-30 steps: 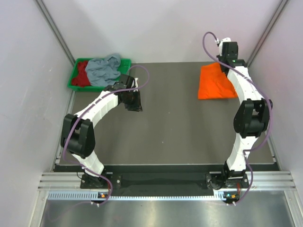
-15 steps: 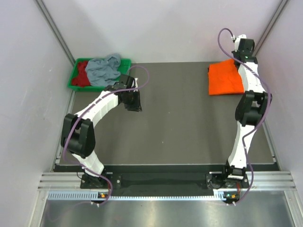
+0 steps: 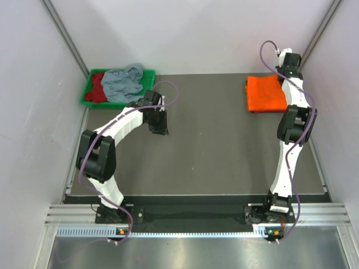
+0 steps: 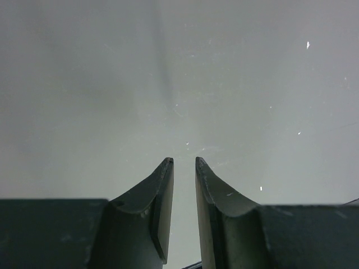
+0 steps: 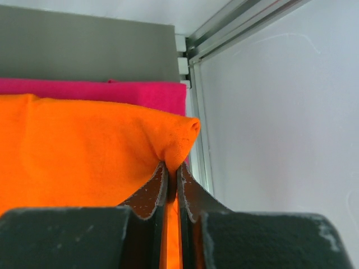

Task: Fold and stack the t-shirts
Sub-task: Neatly place the folded tshirt to the corner

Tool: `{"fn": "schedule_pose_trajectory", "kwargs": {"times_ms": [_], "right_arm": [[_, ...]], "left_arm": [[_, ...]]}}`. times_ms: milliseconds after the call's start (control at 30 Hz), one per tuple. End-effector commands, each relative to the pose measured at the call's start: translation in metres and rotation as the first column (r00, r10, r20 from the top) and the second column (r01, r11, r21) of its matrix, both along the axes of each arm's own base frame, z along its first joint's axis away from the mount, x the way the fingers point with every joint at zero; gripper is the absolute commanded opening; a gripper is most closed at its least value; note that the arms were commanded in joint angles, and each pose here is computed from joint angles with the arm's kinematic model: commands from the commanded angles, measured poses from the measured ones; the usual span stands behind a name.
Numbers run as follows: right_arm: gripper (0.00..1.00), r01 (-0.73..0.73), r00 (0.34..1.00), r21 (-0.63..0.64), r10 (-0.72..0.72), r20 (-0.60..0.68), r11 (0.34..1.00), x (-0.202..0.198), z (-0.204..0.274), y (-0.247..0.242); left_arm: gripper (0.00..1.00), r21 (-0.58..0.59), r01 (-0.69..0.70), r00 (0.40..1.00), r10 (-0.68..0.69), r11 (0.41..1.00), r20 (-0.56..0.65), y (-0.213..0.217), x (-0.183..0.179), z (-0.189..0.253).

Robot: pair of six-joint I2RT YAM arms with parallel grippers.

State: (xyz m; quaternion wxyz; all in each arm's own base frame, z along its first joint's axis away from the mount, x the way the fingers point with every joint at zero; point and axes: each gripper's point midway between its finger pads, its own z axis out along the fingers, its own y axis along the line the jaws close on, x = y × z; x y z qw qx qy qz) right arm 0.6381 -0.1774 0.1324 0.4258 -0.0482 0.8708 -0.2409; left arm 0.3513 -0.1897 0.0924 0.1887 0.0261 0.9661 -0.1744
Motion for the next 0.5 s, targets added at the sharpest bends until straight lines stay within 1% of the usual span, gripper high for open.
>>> {"fn": "schedule_pose_trajectory", "kwargs": {"times_ms": [0, 100, 133, 167, 200, 233, 267, 300, 333, 367, 400, 433, 467], "right_arm": [[0.0, 0.04, 0.984, -0.022, -0.036, 0.176, 0.999, 0.019, 0.051, -0.021], [0.01, 0.055, 0.98, 0.001, -0.054, 0.19, 0.998, 0.017, 0.053, -0.026], [0.04, 0.05, 0.977, 0.012, -0.052, 0.207, 0.999, 0.019, 0.056, -0.025], [0.09, 0.044, 0.976, 0.029, -0.049, 0.212, 0.999, 0.018, 0.055, -0.024], [0.24, 0.02, 0.972, 0.072, -0.036, 0.233, 0.997, 0.021, 0.054, -0.018], [0.33, 0.015, 0.964, 0.084, -0.037, 0.265, 0.996, 0.023, 0.059, -0.018], [0.4, 0.003, 0.963, 0.098, -0.029, 0.266, 0.995, 0.021, 0.06, -0.012], [0.49, -0.01, 0.961, 0.127, -0.026, 0.277, 0.992, 0.022, 0.064, -0.004], [0.54, -0.011, 0.964, 0.145, -0.029, 0.265, 0.989, 0.019, 0.065, 0.001], [0.59, -0.013, 0.96, 0.154, -0.031, 0.28, 0.988, 0.016, 0.08, 0.006], [0.68, -0.009, 0.957, 0.178, -0.043, 0.286, 0.984, 0.014, 0.088, 0.016], [0.7, 0.008, 0.962, 0.199, -0.062, 0.266, 0.98, 0.007, 0.091, 0.022], [0.71, 0.02, 0.957, 0.218, -0.082, 0.279, 0.976, -0.004, 0.109, 0.028]], "left_arm": [[0.28, -0.037, 0.014, 0.998, -0.012, 0.999, 0.055, -0.006, 0.011, 0.017], [0.28, -0.039, 0.015, 0.998, -0.012, 0.999, 0.064, -0.006, 0.011, 0.019], [0.28, -0.036, 0.013, 0.998, -0.011, 0.999, 0.063, -0.005, 0.01, 0.018], [0.28, -0.036, 0.014, 0.998, -0.012, 0.999, 0.062, -0.005, 0.01, 0.018], [0.29, -0.042, 0.014, 0.998, -0.011, 0.999, 0.062, -0.006, 0.009, 0.019], [0.29, -0.048, 0.015, 0.998, -0.012, 0.999, 0.064, -0.007, 0.009, 0.019], [0.29, -0.056, 0.022, 0.998, -0.018, 0.998, 0.063, -0.008, 0.007, 0.019], [0.3, -0.079, 0.033, 0.997, -0.027, 0.996, 0.071, -0.012, 0.007, 0.022], [0.3, -0.088, 0.04, 0.996, -0.033, 0.995, 0.081, -0.014, 0.007, 0.025], [0.3, -0.095, 0.045, 0.995, -0.037, 0.994, 0.09, -0.014, 0.006, 0.029], [0.3, -0.105, 0.055, 0.993, -0.044, 0.993, 0.107, -0.016, 0.007, 0.033], [0.3, -0.12, 0.067, 0.992, -0.054, 0.99, 0.111, -0.018, 0.004, 0.035], [0.31, -0.135, 0.075, 0.989, -0.056, 0.988, 0.138, -0.019, 0.004, 0.045]]}}
